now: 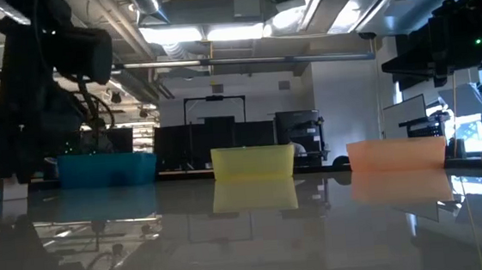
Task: Sort blocks by size
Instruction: Put the brown square block into the blue bin
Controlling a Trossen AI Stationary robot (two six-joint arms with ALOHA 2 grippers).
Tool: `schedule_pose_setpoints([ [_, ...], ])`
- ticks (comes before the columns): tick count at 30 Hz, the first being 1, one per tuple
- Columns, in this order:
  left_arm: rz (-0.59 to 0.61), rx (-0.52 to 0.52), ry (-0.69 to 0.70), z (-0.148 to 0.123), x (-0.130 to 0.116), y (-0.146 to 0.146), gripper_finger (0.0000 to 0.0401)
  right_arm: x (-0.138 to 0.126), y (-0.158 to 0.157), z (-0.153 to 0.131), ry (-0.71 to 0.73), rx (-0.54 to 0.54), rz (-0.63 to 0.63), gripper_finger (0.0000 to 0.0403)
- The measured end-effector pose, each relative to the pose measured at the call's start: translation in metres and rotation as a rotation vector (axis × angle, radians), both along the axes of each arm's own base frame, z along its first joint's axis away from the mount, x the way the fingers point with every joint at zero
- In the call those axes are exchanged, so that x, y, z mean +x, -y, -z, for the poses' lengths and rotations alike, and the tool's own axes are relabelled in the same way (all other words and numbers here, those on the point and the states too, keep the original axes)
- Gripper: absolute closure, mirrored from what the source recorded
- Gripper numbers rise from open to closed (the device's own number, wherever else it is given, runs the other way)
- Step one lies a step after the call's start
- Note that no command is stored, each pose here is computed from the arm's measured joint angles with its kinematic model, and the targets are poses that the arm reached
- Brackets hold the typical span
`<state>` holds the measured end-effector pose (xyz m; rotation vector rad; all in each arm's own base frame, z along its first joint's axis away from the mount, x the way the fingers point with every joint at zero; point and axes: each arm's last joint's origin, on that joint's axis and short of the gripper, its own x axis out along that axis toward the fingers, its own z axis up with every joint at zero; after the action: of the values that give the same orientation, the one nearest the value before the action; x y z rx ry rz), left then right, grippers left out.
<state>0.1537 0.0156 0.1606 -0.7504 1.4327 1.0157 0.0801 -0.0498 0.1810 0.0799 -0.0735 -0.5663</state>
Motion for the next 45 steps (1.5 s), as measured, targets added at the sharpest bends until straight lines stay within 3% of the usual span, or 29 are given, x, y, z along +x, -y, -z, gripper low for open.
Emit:
schedule_pose_setpoints([
  [8, 0.015, -0.049, 0.069, 0.017, -0.001, 0.002, 0.0196, 0.000, 0.000, 0.000, 0.000, 0.000, 0.000, 0.0373],
  [19, 0.041, -0.058, 0.077, 0.019, -0.002, 0.002, 0.0198, 0.000, 0.000, 0.000, -0.002, 0.001, 0.000, 0.0373],
  [32, 0.117, -0.071, 0.082, 0.018, 0.000, 0.002, 0.0283, 0.000, 0.000, 0.004, -0.032, 0.019, 0.000, 0.0373],
  [39, 0.215, -0.072, 0.154, -0.002, 0.018, 0.001, 0.0267, 0.000, 0.000, 0.004, -0.032, 0.020, 0.000, 0.0373],
  [45, 0.287, 0.005, 0.244, -0.031, 0.037, -0.008, 0.0277, 0.000, 0.000, 0.004, -0.031, 0.019, 0.000, 0.0373],
])
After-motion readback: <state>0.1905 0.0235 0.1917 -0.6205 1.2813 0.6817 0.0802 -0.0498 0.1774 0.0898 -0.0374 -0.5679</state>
